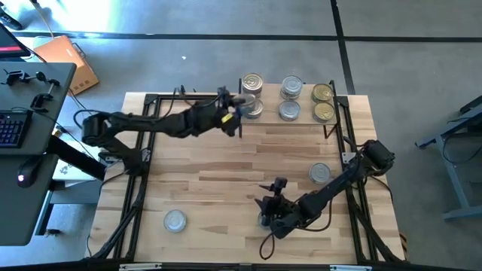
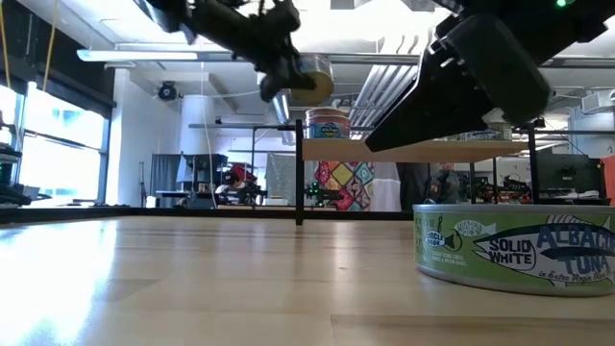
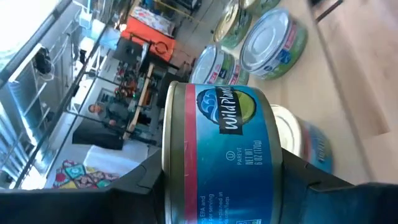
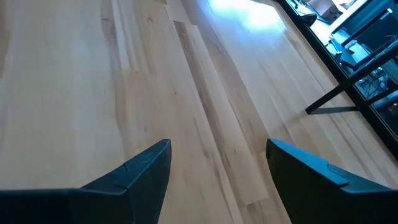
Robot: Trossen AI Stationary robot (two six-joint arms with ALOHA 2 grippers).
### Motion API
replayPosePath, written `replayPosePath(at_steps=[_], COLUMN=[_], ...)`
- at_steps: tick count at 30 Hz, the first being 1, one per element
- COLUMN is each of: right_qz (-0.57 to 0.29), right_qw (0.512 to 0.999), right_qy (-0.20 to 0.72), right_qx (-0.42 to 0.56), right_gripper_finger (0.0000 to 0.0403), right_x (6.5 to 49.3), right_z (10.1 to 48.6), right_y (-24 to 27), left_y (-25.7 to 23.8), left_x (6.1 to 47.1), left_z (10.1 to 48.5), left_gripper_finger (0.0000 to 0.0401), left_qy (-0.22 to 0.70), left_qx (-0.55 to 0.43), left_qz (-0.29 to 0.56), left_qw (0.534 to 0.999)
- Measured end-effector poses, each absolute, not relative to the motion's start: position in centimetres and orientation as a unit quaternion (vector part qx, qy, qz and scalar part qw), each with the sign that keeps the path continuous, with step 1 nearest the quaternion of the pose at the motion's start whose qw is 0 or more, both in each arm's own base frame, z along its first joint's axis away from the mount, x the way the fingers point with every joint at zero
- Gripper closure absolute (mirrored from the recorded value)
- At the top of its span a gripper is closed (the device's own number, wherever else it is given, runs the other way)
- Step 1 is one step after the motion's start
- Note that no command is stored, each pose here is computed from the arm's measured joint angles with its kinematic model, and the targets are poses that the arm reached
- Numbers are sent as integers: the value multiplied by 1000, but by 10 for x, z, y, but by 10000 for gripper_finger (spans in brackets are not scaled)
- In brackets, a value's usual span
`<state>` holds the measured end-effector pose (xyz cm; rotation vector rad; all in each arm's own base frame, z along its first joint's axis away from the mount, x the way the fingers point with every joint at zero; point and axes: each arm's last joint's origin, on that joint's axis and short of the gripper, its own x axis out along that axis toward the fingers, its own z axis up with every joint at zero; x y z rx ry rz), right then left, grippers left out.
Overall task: Stack canned seafood by type on shelf
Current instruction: Stack the blue tuna can on top of the other blue tuna can on the shelf
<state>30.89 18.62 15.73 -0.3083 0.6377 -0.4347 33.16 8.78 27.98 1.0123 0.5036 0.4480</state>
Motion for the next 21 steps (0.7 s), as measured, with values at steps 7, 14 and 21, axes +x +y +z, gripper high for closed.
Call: replayPosePath(at_steps=[7, 14, 21], right_qz=[-216, -216, -216], right_qw=[915, 915, 914], right_qy=[310, 311, 312], right_qx=[-144, -141, -141], right_gripper_finger=[148, 148, 148], right_x=[310, 309, 309], right_z=[157, 157, 157], right_y=[184, 185, 185], left_y=[105, 108, 107], left_x=[359, 366, 366], left_z=[273, 267, 267], left_gripper_finger=[222, 182, 171], left_qy=[265, 309, 304], left_qx=[480, 499, 499], left_qz=[216, 200, 187], left_qw=[807, 784, 789])
